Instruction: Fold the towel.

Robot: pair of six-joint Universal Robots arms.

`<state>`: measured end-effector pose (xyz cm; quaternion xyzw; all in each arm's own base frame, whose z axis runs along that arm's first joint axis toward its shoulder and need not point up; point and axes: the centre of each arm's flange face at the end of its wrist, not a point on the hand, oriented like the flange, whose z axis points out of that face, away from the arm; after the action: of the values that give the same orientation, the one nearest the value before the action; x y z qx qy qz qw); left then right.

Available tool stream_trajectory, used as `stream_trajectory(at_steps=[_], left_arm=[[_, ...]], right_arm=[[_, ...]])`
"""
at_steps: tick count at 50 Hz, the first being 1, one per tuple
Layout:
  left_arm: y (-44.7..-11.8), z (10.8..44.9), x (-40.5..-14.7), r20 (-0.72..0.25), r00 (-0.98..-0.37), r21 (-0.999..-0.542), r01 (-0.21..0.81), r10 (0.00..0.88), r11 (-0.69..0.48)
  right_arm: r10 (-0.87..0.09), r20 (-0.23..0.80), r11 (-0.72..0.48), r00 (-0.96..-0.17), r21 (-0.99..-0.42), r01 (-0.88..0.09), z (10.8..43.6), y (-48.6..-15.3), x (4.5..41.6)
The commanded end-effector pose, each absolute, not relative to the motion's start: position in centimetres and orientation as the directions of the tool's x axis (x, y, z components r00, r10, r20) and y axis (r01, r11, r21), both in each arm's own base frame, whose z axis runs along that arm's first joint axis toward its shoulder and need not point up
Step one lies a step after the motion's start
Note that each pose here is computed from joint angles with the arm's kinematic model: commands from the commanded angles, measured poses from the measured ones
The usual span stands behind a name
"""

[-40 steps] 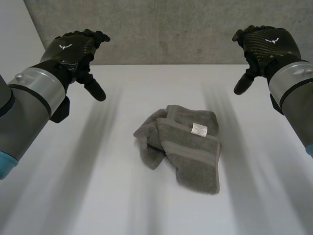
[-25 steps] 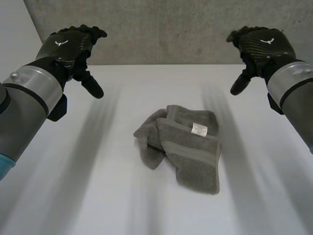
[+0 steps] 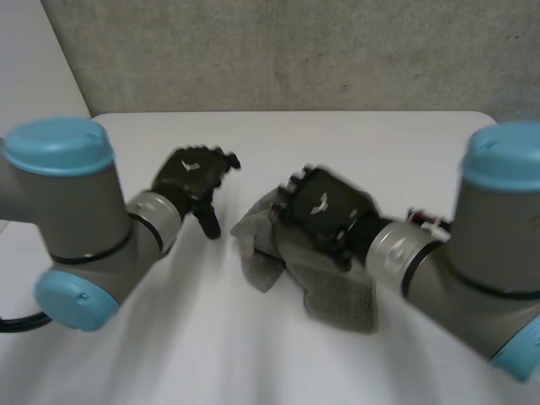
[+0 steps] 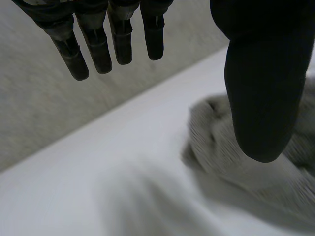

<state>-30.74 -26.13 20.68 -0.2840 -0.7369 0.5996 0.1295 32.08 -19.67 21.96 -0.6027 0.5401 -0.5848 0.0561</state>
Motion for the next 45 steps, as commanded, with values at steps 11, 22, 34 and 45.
stream_trajectory(at_steps=[11,22,34,45], left_arm=[[-25.4,13.5,-33.4,-0.139,-0.763,-0.939,0.304,0.631,0.161],[-25.9,14.5,-33.5,-0.105,-0.807,-0.964,0.226,0.582,0.138],[-26.7,25.6,-29.8,-0.109,-0.919,-0.994,0.088,0.379,-0.071],[-23.0,34.5,-27.7,-0.073,-0.929,-0.961,-0.031,0.362,-0.275]], right_arm=[[-0.692,0.687,-0.417,-0.222,-0.631,-0.654,14.8,-20.3,33.9],[-0.553,0.754,-0.374,-0.354,-0.604,-0.704,17.1,-22.6,33.0],[-0.327,0.693,-0.329,-0.643,-0.721,-0.61,27.3,-26.6,27.2],[-0.303,0.484,-0.29,-0.821,-0.868,-0.404,34.5,-26.7,22.9]])
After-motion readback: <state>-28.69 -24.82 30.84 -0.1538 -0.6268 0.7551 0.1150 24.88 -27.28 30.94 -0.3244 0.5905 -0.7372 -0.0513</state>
